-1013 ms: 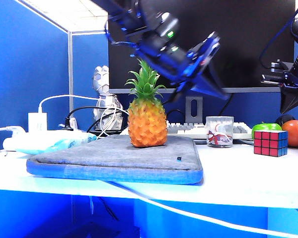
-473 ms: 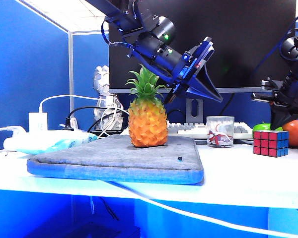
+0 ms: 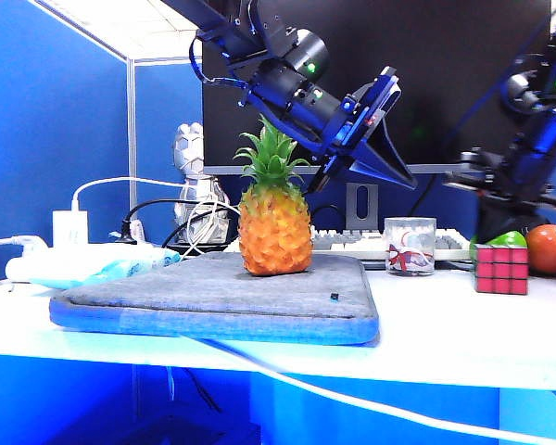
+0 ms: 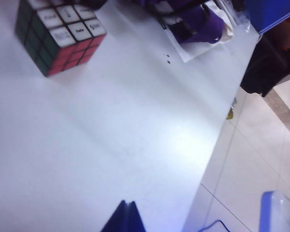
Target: Rotate the Rubik's Cube so that its red face is facing towards you.
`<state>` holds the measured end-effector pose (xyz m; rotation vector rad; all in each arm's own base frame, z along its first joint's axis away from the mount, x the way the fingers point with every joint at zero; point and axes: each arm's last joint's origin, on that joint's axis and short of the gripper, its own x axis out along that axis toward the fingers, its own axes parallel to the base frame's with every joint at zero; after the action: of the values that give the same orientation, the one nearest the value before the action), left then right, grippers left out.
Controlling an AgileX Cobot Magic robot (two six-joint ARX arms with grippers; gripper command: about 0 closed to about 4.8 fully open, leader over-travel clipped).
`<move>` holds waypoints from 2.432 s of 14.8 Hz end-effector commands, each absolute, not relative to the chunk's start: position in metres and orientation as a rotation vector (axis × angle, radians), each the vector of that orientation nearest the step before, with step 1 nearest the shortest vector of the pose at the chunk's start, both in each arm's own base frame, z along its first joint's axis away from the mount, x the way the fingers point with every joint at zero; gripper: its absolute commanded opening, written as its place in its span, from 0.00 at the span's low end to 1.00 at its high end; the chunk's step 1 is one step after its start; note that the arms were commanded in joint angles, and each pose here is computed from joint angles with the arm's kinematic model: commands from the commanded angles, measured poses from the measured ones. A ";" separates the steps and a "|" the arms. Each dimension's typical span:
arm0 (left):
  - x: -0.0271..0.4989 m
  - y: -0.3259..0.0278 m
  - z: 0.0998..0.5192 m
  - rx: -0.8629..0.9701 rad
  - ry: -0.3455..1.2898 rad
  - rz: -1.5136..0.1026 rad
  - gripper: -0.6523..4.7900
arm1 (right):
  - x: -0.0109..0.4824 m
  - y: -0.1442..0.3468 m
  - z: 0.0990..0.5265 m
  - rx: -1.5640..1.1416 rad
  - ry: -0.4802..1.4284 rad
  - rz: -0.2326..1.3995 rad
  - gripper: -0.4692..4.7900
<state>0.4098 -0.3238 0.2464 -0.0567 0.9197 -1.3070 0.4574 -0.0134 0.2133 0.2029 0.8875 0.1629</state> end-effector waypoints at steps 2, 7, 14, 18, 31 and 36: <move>0.405 -0.324 0.251 -0.059 0.939 -1.334 0.11 | 0.457 0.005 0.216 0.191 0.892 0.203 0.08; 0.400 -0.323 0.280 -0.023 0.807 -1.346 0.11 | 0.456 -0.018 0.267 0.126 0.717 0.106 0.08; 0.396 -0.322 0.289 -0.008 0.787 -1.343 0.11 | 0.450 -0.037 0.255 0.111 0.817 0.131 0.08; 0.396 -0.322 0.289 0.000 0.783 -1.335 0.11 | 0.455 -0.037 0.226 0.136 0.919 0.146 0.08; 0.395 -0.321 0.288 0.009 0.798 -1.331 0.11 | 0.452 -0.036 0.236 0.137 0.902 0.141 0.08; 0.367 -0.301 0.348 0.167 0.641 -1.304 0.11 | 0.394 -0.031 0.353 0.098 0.637 0.105 0.08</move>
<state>0.3779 -0.3054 0.3301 0.0984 0.6983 -1.3046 0.4036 -0.0328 0.3542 0.0900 0.5699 0.1049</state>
